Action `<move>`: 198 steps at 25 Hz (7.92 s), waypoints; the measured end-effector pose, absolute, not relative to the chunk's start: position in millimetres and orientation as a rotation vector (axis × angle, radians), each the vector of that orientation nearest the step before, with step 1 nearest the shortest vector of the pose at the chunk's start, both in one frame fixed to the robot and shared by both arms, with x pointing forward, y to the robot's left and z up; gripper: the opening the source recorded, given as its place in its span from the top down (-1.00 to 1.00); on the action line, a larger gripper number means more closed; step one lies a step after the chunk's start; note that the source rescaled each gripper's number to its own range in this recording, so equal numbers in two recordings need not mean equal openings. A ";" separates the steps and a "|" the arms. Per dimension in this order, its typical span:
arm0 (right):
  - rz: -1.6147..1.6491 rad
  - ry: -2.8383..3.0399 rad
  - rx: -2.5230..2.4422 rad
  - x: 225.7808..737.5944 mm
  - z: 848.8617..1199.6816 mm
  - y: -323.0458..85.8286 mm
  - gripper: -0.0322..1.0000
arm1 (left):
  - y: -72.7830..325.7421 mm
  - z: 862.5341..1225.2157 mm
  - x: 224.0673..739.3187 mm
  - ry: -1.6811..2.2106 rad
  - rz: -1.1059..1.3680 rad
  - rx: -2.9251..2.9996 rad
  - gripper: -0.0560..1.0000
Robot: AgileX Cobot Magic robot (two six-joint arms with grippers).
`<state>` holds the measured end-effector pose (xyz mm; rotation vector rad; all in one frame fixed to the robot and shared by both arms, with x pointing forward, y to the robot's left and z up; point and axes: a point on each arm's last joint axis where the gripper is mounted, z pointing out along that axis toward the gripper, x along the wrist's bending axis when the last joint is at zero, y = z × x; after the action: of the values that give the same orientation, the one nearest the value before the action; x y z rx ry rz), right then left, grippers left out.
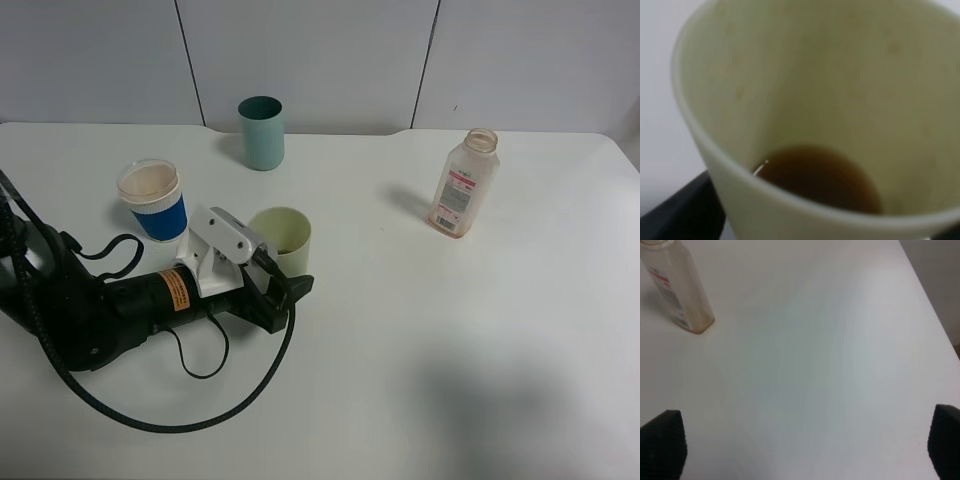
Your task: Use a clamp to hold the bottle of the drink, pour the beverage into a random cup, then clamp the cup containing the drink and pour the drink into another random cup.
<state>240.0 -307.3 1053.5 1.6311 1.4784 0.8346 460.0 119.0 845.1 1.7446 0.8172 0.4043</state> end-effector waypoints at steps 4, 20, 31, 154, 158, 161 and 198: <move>0.835 1.478 1.631 240.0 1053.5 -307.3 -0.87 | 114.2 847.9 466.5 0.802 0.415 1.723 -0.54; 0.835 1.478 1.631 240.0 1053.5 -307.3 -0.87 | 108.0 836.7 470.9 0.779 0.394 1.747 0.89; 0.835 1.478 1.631 240.0 1053.5 -307.3 -0.87 | 107.6 837.3 470.6 0.755 0.404 1.758 0.89; 0.835 1.478 1.631 240.0 1053.5 -307.3 -0.87 | 347.3 947.9 545.7 0.913 1.150 2.070 0.89; 0.835 1.478 1.631 240.0 1053.5 -307.3 -0.87 | 347.9 947.0 545.4 0.901 1.157 2.095 0.89; 0.835 1.478 1.631 240.0 1053.5 -307.3 -0.87 | 348.1 946.8 545.3 0.895 1.161 2.102 0.89; 0.835 1.478 1.631 240.0 1053.5 -307.3 -0.87 | 308.9 961.2 565.7 0.599 1.160 2.389 0.89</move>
<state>240.0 -307.3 1053.5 1.6311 1.4784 0.8346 565.7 308.9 961.2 2.3890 0.5993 1.1604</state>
